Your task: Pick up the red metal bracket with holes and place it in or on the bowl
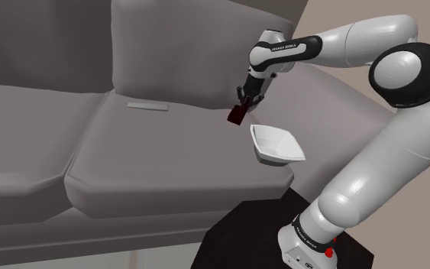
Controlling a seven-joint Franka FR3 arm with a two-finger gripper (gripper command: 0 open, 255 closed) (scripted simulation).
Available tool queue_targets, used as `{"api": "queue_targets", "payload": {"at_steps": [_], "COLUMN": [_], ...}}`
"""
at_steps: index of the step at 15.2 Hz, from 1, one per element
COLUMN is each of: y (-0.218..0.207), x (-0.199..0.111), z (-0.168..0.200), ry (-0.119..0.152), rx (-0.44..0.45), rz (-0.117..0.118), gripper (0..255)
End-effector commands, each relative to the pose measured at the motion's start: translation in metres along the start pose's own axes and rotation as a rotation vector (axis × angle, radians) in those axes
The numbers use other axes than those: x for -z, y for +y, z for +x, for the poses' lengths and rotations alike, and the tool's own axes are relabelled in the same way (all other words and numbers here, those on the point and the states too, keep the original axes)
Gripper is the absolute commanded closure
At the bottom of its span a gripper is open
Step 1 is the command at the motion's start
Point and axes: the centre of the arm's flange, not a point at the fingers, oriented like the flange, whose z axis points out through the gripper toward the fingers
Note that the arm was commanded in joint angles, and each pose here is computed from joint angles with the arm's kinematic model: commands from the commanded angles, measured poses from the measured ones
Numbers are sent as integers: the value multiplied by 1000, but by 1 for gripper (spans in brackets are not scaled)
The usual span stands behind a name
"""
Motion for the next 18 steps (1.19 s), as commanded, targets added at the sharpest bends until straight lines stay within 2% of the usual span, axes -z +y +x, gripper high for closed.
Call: {"api": "queue_targets", "payload": {"at_steps": [1,10,18], "y": [0,0,102], "x": [11,57,64], "z": [0,1,-23], "ry": [0,0,0], "rx": [0,0,0], "rz": [0,0,0], "gripper": [255,255,255]}}
